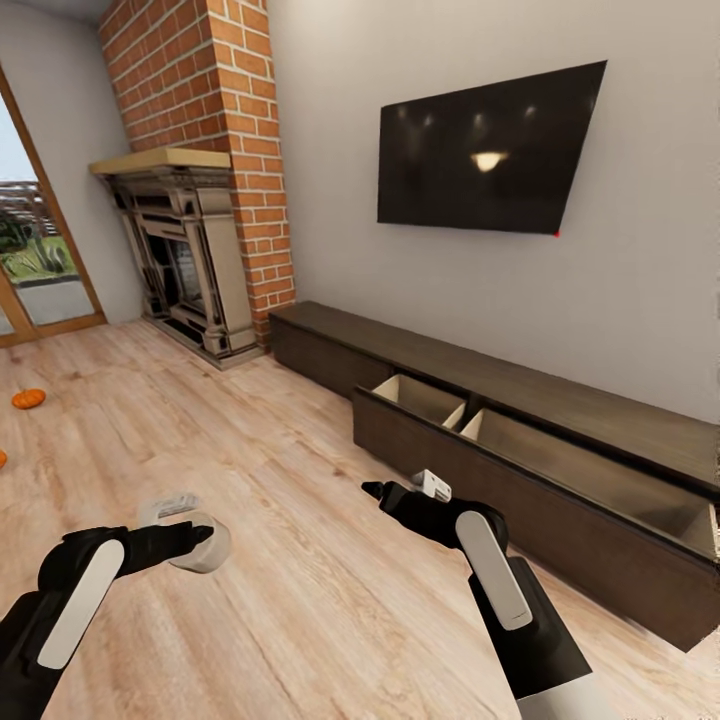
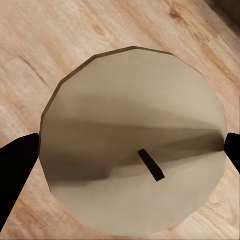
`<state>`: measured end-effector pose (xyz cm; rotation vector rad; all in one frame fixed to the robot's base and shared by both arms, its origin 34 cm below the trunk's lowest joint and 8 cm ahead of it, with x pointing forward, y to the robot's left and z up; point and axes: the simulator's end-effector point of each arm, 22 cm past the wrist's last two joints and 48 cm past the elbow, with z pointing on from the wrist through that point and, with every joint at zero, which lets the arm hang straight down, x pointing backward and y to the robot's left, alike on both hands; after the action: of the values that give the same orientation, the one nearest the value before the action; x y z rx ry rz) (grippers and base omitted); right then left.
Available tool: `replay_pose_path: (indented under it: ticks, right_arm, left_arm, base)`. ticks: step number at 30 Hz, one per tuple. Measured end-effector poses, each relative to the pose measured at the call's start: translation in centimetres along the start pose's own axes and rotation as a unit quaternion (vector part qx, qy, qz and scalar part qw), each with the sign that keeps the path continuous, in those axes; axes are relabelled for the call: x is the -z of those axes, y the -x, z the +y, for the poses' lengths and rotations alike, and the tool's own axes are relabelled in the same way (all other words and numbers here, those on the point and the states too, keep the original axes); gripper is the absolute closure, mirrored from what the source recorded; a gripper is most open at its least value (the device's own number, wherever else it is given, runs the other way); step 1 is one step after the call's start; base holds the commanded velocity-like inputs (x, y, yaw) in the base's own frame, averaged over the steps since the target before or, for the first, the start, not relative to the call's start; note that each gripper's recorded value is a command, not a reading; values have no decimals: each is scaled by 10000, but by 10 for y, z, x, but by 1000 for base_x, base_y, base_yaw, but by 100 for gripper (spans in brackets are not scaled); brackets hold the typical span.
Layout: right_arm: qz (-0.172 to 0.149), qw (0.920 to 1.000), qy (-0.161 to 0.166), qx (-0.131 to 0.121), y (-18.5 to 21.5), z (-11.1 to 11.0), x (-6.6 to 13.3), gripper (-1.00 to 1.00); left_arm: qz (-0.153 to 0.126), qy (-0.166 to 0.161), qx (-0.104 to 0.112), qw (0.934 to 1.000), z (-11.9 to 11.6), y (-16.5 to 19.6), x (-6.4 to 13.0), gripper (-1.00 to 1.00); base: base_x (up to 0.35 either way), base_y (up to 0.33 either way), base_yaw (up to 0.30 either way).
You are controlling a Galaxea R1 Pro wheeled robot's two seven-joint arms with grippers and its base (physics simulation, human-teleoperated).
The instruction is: Place each of the two pumpkins and all three candles from the living room inside a cabinet in the living room (use any cabinet), then make sure every cabinet is closed, and position the cauldron so it is next to a table in the living room.
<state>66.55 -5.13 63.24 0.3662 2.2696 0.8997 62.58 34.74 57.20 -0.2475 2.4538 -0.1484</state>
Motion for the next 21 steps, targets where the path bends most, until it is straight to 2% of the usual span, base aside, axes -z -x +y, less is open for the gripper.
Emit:
replay_pose_path:
  ticks: [10, 21]
  right_arm:
    - [-7, 10000, -24, -50, 11, 6, 5, -100]
    - [-34, 9999, -81, -114, 18, 3, 8, -100]
  left_arm:
    - [56, -29, -46, 10000, -9, 7, 6, 100]
    - [65, -60, -50, 9999, -13, 11, 10, 100]
  base:
    - [0, 0, -62]
    - [0, 0, -266]
